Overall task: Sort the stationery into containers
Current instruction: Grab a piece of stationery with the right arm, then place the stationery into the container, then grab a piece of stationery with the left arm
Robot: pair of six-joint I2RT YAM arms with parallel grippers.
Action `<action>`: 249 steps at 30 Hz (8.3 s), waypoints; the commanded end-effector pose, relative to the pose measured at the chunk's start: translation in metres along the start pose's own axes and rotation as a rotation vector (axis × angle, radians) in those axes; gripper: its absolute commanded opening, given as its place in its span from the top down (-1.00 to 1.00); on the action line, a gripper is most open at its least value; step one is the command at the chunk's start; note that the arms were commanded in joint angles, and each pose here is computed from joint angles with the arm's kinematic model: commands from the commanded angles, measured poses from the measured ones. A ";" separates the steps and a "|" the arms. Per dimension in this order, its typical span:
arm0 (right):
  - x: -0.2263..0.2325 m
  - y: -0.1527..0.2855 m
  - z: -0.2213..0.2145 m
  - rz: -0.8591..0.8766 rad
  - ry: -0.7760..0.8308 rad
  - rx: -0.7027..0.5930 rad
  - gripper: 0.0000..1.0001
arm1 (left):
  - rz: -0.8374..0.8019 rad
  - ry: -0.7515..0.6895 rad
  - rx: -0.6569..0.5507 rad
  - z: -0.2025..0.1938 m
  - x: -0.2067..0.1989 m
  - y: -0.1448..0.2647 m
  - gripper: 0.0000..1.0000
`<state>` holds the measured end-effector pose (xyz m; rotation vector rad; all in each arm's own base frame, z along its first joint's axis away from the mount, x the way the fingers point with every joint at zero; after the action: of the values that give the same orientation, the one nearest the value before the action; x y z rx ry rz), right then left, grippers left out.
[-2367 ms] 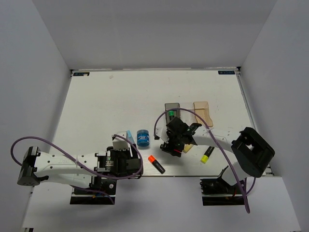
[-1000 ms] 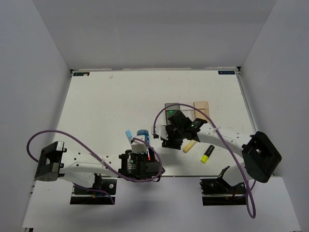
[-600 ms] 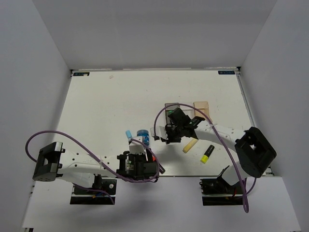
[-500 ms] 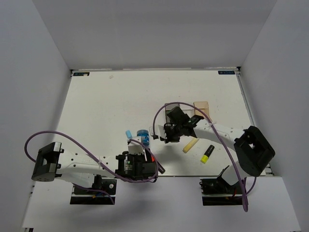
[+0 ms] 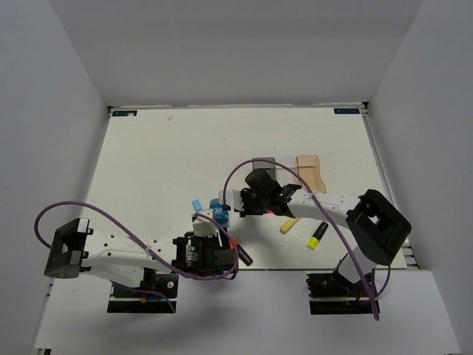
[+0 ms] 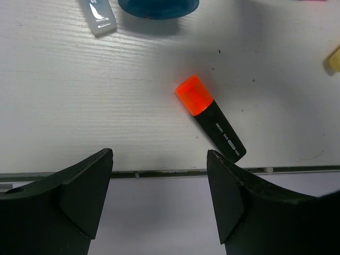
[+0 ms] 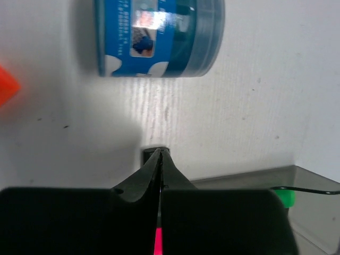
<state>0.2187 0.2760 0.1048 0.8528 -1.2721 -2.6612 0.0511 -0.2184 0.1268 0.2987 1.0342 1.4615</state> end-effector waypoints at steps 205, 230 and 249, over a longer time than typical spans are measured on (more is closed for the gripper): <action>-0.118 0.111 -0.056 -0.647 -1.044 0.298 1.00 | 0.068 0.271 -0.047 -0.006 -0.050 0.006 -0.33; -0.020 0.183 -0.097 -0.684 -1.317 0.203 0.36 | 0.435 0.541 0.129 -0.036 -0.070 -0.083 -0.35; -0.017 0.201 -0.091 -0.698 -1.387 0.080 0.36 | 0.722 0.308 0.257 -0.071 -0.043 -0.087 -0.14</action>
<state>0.2488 0.0854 0.2101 -1.0377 -1.3934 -3.8558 0.0876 -0.3160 0.0695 0.4856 1.5028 1.9855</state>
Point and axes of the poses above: each gripper's point midway between its finger pads, its own y axis back along the fingers, its own x axis along the line the jaws close on, z = x × y, the point moved 6 cm from there along y, back along the fingers, and after that the axes turned 14 degrees about y, right-handed, at the moved point
